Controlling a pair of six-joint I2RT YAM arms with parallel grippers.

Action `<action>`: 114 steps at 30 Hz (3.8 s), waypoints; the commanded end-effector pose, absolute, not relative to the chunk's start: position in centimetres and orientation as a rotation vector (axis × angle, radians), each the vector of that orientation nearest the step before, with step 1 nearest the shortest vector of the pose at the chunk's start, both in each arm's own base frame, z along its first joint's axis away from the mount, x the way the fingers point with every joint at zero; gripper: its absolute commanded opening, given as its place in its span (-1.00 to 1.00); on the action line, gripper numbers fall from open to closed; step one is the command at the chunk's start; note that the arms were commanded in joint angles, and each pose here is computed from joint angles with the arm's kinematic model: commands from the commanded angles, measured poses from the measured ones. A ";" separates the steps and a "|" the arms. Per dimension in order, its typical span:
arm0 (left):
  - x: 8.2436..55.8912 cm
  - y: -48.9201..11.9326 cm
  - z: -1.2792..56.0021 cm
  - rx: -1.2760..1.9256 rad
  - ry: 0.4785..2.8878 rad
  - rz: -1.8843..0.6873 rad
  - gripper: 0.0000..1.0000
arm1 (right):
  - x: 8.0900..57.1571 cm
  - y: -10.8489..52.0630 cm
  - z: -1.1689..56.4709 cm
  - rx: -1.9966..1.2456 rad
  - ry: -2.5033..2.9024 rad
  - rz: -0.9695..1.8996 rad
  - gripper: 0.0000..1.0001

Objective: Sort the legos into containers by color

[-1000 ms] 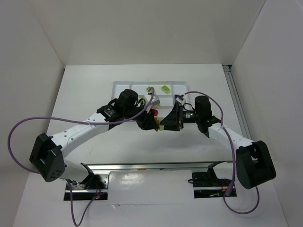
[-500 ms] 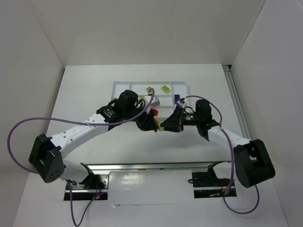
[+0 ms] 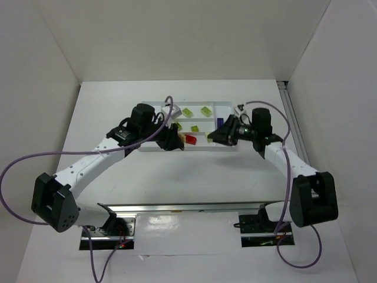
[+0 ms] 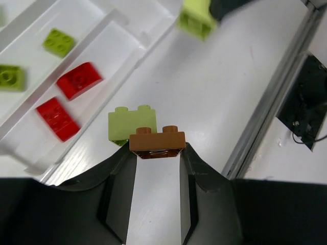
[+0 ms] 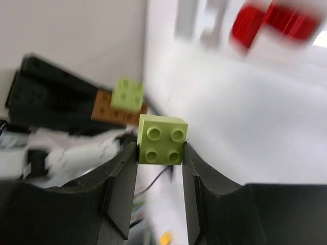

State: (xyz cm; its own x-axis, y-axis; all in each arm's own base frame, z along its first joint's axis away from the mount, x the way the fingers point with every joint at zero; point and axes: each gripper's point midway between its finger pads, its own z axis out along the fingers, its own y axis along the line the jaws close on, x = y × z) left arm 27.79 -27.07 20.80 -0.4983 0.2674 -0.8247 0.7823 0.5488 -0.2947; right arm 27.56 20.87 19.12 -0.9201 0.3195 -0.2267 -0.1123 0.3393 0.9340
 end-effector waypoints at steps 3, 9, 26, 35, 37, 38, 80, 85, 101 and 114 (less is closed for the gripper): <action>30.3 -23.9 22.6 0.676 2.064 -0.908 -1.00 | 39.0 18.9 18.8 0.205 2.191 0.970 -0.95; 30.5 -21.5 22.8 0.599 2.101 -0.926 -1.00 | 48.1 20.1 15.1 0.222 2.223 0.601 -0.99; 30.4 -20.6 22.7 0.577 2.128 -0.964 -1.00 | 55.3 23.5 12.9 0.215 2.198 0.515 0.46; 29.1 -21.2 24.4 0.702 2.026 -1.085 -1.00 | 45.8 24.8 22.2 0.035 2.133 1.052 0.23; 28.1 -21.6 25.2 0.768 1.973 -1.138 -1.00 | 42.1 25.1 22.0 0.021 2.140 1.276 0.28; 27.8 -21.8 25.4 0.794 1.953 -1.158 -1.00 | 40.6 25.2 22.6 -0.001 2.123 1.369 0.33; 24.9 -25.2 26.9 1.026 1.870 -0.975 -1.00 | 24.2 31.7 25.3 -0.170 2.099 2.140 0.38; 25.0 -25.1 27.1 1.021 1.865 -0.963 -1.00 | 24.2 31.7 24.5 -0.128 2.106 2.158 0.43; 24.3 -25.5 27.2 1.047 1.840 -1.016 -1.00 | 24.9 32.4 26.6 -0.180 2.028 2.198 0.41; 24.2 -25.6 26.6 1.051 1.855 -1.032 -1.00 | 24.9 33.4 26.8 -0.216 2.009 2.262 -0.08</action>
